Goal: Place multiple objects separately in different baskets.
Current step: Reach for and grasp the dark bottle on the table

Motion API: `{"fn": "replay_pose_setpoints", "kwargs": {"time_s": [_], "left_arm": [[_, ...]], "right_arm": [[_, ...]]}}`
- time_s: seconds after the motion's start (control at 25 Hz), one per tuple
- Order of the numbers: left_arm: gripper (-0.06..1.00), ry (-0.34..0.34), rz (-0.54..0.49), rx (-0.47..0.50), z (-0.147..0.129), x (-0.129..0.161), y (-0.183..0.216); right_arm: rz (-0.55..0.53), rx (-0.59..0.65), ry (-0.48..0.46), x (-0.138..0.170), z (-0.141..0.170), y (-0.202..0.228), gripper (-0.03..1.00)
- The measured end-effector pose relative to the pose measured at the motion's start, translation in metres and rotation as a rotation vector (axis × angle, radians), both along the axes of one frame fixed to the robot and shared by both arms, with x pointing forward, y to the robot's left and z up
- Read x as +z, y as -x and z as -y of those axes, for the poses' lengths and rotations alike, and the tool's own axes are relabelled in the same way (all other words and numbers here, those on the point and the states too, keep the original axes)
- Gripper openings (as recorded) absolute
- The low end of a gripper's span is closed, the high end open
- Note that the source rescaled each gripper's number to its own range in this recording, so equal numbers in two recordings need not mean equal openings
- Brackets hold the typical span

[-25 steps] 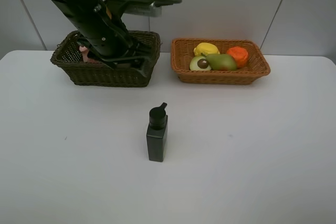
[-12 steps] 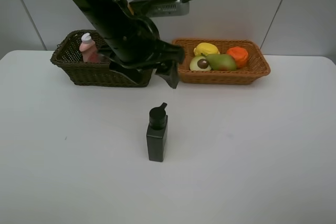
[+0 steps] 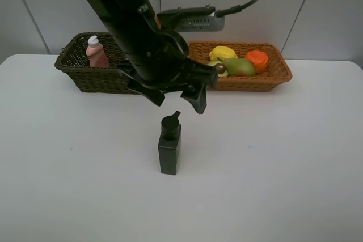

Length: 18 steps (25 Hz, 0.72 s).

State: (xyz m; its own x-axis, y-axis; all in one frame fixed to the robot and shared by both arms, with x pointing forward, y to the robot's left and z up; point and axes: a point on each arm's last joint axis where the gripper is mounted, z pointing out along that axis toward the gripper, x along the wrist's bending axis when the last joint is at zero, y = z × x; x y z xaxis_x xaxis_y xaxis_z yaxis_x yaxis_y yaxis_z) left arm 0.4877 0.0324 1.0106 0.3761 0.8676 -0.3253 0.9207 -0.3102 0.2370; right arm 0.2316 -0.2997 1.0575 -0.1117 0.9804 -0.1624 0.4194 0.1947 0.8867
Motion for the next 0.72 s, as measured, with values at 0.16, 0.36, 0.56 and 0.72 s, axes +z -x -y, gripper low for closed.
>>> {"fn": "replay_pose_setpoints", "kwargs": {"time_s": [0.16, 0.36, 0.56, 0.72], "left_arm": [[1.00, -0.042, -0.006, 0.100, -0.005, -0.001, -0.003], [1.00, -0.089, -0.019, 0.157, -0.007, -0.003, -0.001], [1.00, -0.103, -0.044, 0.173, -0.001, -0.006, 0.005], [1.00, -0.146, -0.092, 0.200, 0.001, -0.022, 0.003]], "right_arm": [[0.000, 0.000, 0.000, 0.000, 0.000, 0.000, 1.00], [0.000, 0.000, 0.000, 0.000, 0.000, 0.000, 1.00], [0.000, 0.000, 0.000, 0.000, 0.000, 0.000, 1.00], [0.000, 0.000, 0.000, 0.000, 0.000, 0.000, 1.00]]}}
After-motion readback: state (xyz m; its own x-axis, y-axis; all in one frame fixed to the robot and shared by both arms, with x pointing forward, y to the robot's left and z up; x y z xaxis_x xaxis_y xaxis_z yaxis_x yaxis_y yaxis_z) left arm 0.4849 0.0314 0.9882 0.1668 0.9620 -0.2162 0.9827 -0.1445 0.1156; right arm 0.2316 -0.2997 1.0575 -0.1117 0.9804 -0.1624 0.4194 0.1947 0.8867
